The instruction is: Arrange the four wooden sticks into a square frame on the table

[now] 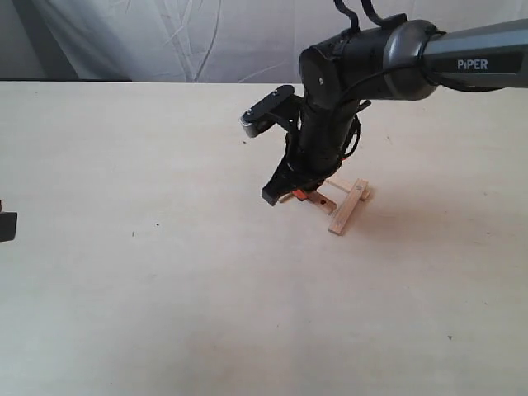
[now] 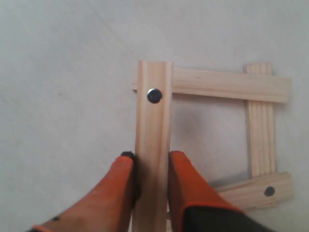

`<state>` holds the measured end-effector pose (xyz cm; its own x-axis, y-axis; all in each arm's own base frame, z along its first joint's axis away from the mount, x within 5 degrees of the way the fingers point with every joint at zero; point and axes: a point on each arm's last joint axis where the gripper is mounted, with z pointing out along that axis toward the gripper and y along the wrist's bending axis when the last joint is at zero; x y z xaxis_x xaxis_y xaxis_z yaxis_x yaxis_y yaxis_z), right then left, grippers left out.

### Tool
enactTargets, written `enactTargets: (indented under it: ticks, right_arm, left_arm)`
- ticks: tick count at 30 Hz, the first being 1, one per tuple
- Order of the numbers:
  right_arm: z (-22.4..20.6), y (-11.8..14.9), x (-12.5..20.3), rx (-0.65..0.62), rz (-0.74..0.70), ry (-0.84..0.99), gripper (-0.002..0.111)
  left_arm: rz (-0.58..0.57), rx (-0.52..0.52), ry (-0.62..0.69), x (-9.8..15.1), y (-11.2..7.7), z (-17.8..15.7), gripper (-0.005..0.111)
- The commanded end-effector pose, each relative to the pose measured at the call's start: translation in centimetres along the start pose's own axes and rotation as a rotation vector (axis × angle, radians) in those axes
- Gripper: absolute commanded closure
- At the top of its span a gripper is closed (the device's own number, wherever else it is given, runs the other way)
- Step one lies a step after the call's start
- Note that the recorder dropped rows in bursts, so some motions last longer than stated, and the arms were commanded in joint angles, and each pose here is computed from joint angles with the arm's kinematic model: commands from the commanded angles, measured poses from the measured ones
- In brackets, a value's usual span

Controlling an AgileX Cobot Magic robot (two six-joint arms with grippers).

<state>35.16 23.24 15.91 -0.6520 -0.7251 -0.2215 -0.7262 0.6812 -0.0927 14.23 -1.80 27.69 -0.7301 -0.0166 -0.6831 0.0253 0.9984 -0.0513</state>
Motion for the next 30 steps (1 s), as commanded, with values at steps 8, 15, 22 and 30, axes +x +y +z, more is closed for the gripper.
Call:
enactTargets:
  ticks: [8, 15, 22, 30]
  right_arm:
    - [2.2, -0.2, 1.1, 0.048, -0.086, 0.012, 0.109]
    - [2.4, -0.3, 1.1, 0.058, -0.099, 0.014, 0.109]
    - [2.4, -0.4, 1.0, 0.061, -0.099, -0.003, 0.109]
    - [2.4, -0.4, 0.9, 0.062, -0.099, -0.011, 0.109]
  left_arm:
    - [0.005, -0.010, -0.007, 0.1, 0.2, -0.1, 0.107]
    - [0.005, -0.010, -0.007, 0.1, 0.2, -0.1, 0.107]
    - [0.005, -0.010, -0.007, 0.1, 0.2, -0.1, 0.107]
    - [0.005, -0.010, -0.007, 0.1, 0.2, -0.1, 0.107]
